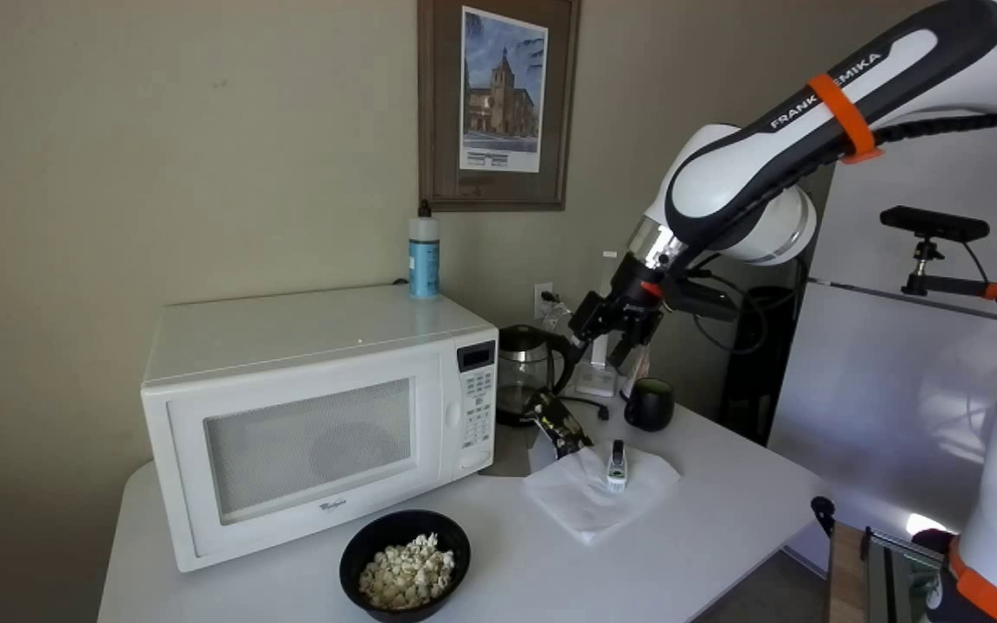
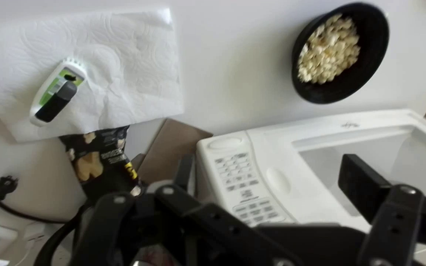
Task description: Put the white brush on top of the microwave
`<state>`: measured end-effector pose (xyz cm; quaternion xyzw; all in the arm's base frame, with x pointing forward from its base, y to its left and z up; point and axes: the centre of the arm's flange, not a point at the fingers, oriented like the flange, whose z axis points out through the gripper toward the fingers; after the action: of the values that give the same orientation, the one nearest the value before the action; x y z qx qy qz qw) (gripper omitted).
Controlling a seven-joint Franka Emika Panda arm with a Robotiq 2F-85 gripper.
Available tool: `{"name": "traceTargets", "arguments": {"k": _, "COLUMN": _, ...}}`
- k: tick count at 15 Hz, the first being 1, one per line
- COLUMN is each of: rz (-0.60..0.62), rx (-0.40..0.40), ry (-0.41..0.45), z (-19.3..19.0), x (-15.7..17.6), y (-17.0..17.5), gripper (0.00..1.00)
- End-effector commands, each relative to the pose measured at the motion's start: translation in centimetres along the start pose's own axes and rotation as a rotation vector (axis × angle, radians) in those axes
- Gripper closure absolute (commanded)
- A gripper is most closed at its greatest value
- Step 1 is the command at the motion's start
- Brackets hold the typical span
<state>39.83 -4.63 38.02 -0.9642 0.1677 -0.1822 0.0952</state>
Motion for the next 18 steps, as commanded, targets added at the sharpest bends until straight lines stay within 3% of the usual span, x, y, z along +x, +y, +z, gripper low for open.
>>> {"name": "traceTargets", "arguments": {"k": 1, "rz": 0.138, "rx": -0.101, "ry": 0.114, "z": 3.3, "x": 0.2, "y": 2.8, "gripper": 0.00}}
{"name": "traceTargets", "arguments": {"k": 4, "rz": 0.239, "rx": -0.191, "ry": 0.204, "z": 5.3, "x": 0.7, "y": 4.8, "gripper": 0.00}}
{"name": "traceTargets", "arguments": {"k": 8, "rz": 0.360, "rx": -0.306, "ry": 0.237, "z": 9.0, "x": 0.2, "y": 6.9, "gripper": 0.00}}
{"name": "traceTargets", "arguments": {"k": 11, "rz": 0.461, "rx": -0.390, "ry": 0.213, "z": 8.9, "x": 0.1, "y": 9.7, "gripper": 0.00}}
{"name": "traceTargets", "arguments": {"k": 14, "rz": 0.563, "rx": -0.475, "ry": 0.075, "z": 8.9, "x": 0.0, "y": 9.5, "gripper": 0.00}}
{"name": "traceTargets", "arguments": {"k": 15, "rz": 0.512, "rx": -0.431, "ry": 0.132, "z": 5.1, "x": 0.9, "y": 12.9, "gripper": 0.00}}
{"name": "traceTargets", "arguments": {"k": 18, "rz": 0.541, "rx": -0.467, "ry": 0.092, "z": 6.4, "x": 0.0, "y": 10.3, "gripper": 0.00}}
